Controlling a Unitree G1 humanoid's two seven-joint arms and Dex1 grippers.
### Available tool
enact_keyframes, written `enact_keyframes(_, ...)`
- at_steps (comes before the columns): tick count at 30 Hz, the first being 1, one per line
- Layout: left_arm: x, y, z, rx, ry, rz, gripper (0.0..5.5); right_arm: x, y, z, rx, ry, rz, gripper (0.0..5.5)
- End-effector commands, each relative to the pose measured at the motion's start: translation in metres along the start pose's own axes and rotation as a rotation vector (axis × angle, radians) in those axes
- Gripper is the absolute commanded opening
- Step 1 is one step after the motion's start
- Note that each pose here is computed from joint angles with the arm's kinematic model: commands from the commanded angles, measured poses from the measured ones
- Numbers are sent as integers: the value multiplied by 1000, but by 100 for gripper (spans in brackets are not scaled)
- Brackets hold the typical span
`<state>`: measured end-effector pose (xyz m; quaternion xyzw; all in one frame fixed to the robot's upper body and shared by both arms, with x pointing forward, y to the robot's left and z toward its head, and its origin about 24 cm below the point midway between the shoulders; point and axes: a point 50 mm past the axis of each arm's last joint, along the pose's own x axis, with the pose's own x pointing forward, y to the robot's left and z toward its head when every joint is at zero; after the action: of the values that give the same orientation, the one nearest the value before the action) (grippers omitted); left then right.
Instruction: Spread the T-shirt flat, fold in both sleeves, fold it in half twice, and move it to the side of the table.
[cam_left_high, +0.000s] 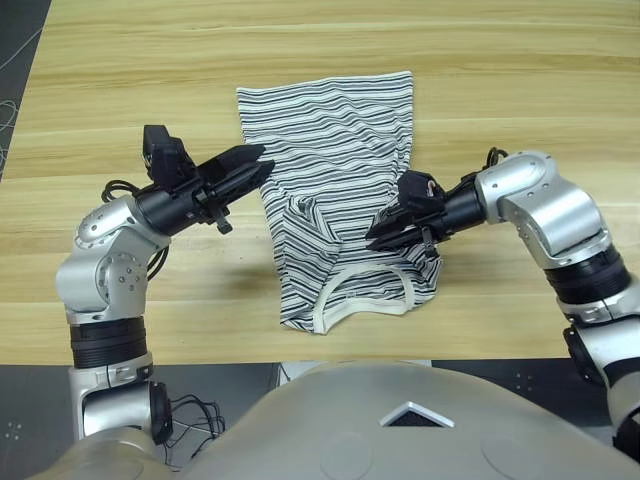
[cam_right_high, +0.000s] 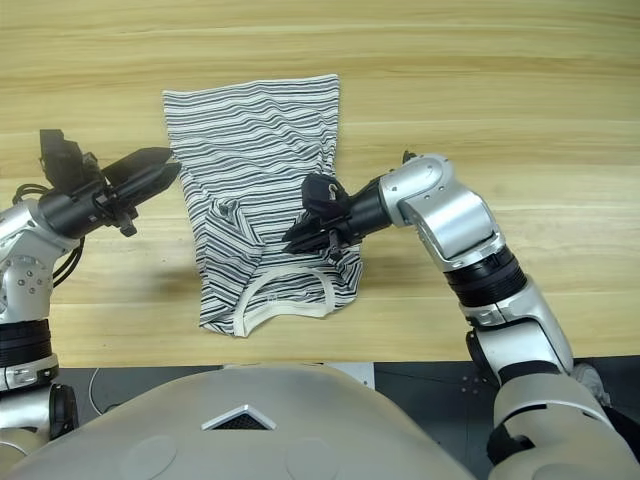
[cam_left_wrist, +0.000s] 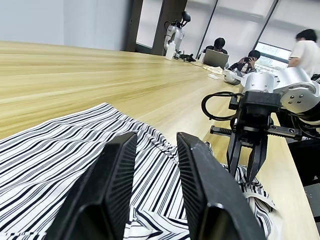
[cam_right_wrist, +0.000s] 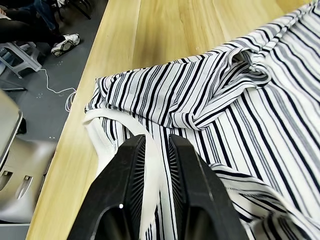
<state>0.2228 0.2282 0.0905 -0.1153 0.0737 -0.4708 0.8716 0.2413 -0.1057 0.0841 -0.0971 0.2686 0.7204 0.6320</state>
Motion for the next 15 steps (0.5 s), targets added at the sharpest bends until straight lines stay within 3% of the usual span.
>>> enact_keyframes(1, 2, 2, 4, 19, 13, -18, 149, -14, -2, 6, -20, 5, -39, 85)
enact_keyframes(8, 4, 1, 5, 22, 5, -24, 149, -74, -28, -1, -10, 4, -325, 85)
enact_keyframes(11, 3, 1, 5, 22, 3, -23, 149, -106, -45, -19, -35, 117, -520, 85)
enact_keyframes(15, 2, 1, 5, 23, 0, -22, 149, -105, -48, -50, -56, 260, -531, 85)
